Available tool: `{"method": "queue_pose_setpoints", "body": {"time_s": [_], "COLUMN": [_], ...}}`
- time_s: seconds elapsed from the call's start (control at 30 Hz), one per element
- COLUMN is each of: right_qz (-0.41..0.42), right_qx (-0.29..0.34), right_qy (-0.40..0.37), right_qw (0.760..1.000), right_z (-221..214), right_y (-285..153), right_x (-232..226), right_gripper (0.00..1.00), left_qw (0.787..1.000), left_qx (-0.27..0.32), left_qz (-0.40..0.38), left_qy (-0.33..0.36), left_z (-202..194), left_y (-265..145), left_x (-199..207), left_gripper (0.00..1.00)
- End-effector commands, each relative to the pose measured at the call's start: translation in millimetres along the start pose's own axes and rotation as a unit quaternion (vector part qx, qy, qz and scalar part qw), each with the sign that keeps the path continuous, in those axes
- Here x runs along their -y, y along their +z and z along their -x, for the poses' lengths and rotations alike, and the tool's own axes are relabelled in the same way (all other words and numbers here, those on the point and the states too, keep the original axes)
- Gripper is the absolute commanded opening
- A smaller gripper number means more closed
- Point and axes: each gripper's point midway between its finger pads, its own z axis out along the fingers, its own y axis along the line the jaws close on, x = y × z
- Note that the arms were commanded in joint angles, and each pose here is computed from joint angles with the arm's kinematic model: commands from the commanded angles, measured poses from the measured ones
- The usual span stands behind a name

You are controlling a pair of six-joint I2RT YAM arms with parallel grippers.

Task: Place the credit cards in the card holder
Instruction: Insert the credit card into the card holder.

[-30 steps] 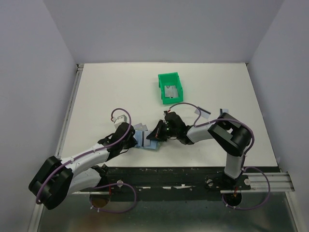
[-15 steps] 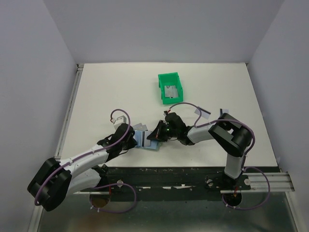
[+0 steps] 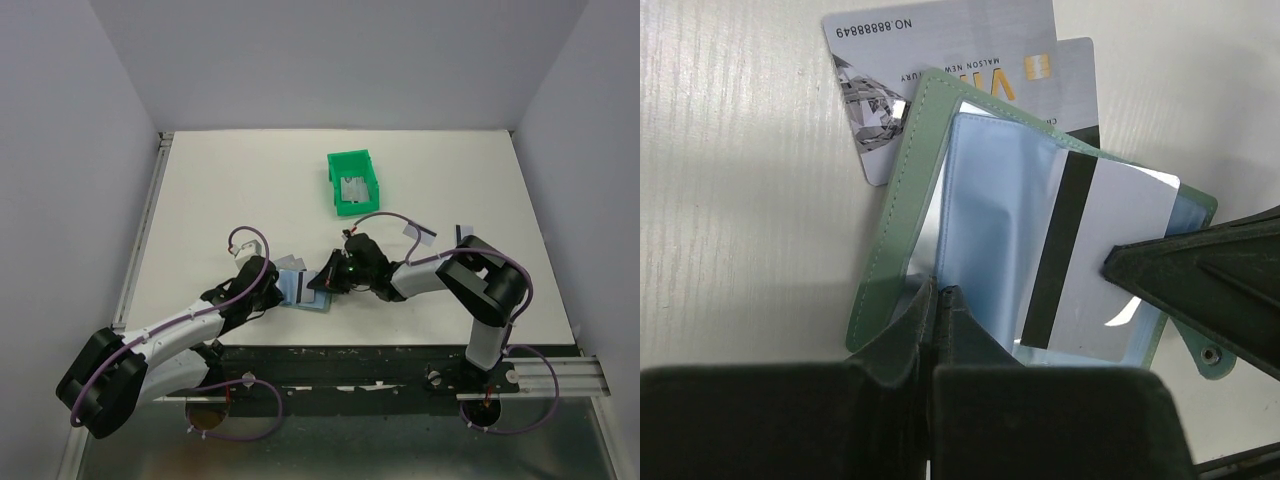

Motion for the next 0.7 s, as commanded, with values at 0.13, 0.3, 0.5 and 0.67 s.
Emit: {"method": "queue_pose_setpoints", "body": {"time_s": [0.13, 0.3, 0.5, 0.67], "right_qz": [-0.056, -0.055, -0.031, -0.001], "right_qx": [0.004, 0.004, -0.008, -0.023], "right_qy": [-0.010, -0.015, -0.018, -0.023], "right_qw": [0.998, 0.998, 0.999, 0.999], "right_z": [5, 11, 10, 4], "right_y": [5, 9, 16, 18], "right_x": [28, 24, 13, 5], "right_gripper": [0.00, 0.01, 0.01, 0.01], "left_qw": [0.997, 0.997, 0.997, 0.997], "left_qx": [-0.051, -0.053, -0.054, -0.056], "left_qz": [0.050, 0.049, 0.051, 0.051], "left_qy": [0.021, 0.020, 0.020, 0.023], "left_z": [-30, -31, -31, -32], "left_y": [-3, -3, -2, -1], "left_x": [-32, -32, -33, -32], "left_gripper": [0.00, 0.00, 0.00, 0.00]}}
